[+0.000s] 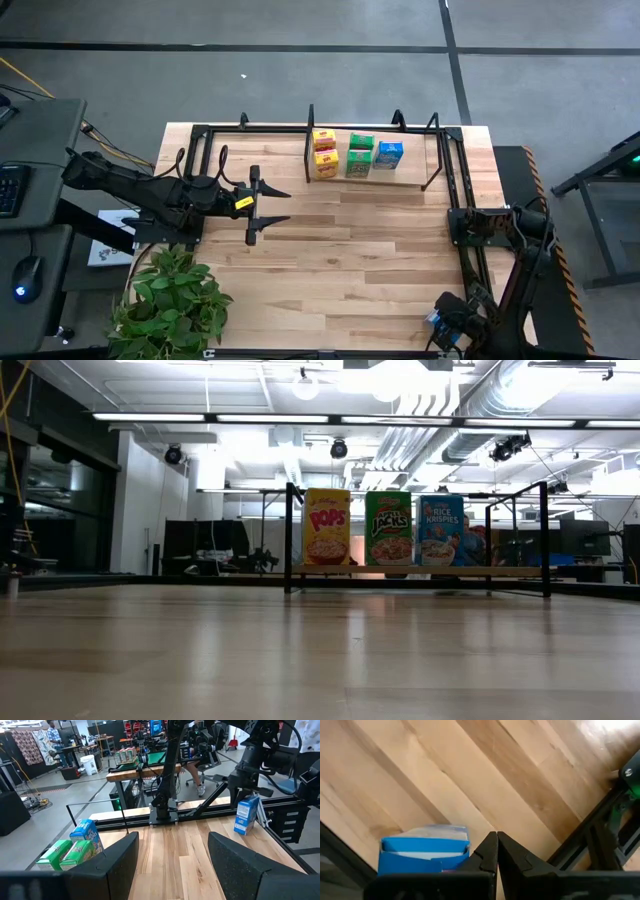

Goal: Stack cereal on shelf
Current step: Put the blue cereal box on the shelf

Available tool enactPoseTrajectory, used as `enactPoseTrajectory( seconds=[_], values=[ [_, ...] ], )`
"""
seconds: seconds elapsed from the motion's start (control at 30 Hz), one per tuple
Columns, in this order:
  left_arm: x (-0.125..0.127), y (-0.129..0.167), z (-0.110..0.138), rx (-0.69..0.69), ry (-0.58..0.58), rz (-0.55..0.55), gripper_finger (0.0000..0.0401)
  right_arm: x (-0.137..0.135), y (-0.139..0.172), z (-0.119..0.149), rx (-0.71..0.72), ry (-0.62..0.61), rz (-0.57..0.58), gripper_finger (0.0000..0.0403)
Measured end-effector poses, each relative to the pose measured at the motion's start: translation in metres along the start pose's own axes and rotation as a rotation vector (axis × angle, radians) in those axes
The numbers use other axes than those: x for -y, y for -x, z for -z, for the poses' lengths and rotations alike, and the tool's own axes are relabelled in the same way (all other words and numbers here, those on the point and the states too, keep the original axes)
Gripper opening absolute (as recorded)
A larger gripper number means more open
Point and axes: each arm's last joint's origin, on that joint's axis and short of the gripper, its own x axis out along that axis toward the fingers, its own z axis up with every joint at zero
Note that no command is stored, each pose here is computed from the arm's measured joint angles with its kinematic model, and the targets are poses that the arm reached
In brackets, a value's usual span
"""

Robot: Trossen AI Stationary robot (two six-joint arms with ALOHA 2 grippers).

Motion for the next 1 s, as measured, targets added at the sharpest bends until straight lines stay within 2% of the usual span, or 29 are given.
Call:
enactPoseTrajectory(
  seconds=[0.1, 0.23, 0.37, 0.6, 0.7, 0.83, 0.9, 1.0],
  values=[
    [0.000, 0.000, 0.000, 0.000, 0.000, 0.000, 0.0230, 0.000, 0.002, -0.005, 0.006, 0.002, 0.019, 0.0000],
    [0.000, 0.000, 0.000, 0.001, 0.000, 0.000, 0.0230, 0.002, 0.023, -0.020, 0.000, 0.024, 0.032, 0.0000],
    [0.000, 0.000, 0.000, 0.001, 0.000, 0.000, 0.0230, -0.001, 0.045, -0.032, 0.008, 0.027, -0.078, 0.0000],
    [0.000, 0.000, 0.000, -0.003, 0.000, 0.000, 0.0230, -0.011, 0.059, -0.046, -0.045, -0.109, -0.162, 0.0000],
    [0.000, 0.000, 0.001, -0.006, 0.006, 0.001, 0.0230, -0.012, 0.058, -0.053, -0.121, -0.175, -0.131, 0.0000],
    [0.000, 0.000, 0.001, -0.006, 0.006, 0.001, 0.0230, -0.008, 0.056, -0.059, -0.292, -0.269, -0.001, 0.0004],
    [0.000, 0.000, 0.001, -0.006, 0.005, 0.001, 0.0230, -0.009, 0.056, -0.060, -0.358, -0.290, 0.026, 0.0019],
    [0.000, 0.000, 0.001, -0.006, 0.006, 0.001, 0.0230, -0.011, 0.056, -0.060, -0.374, -0.336, 0.014, 0.0061]
  ],
)
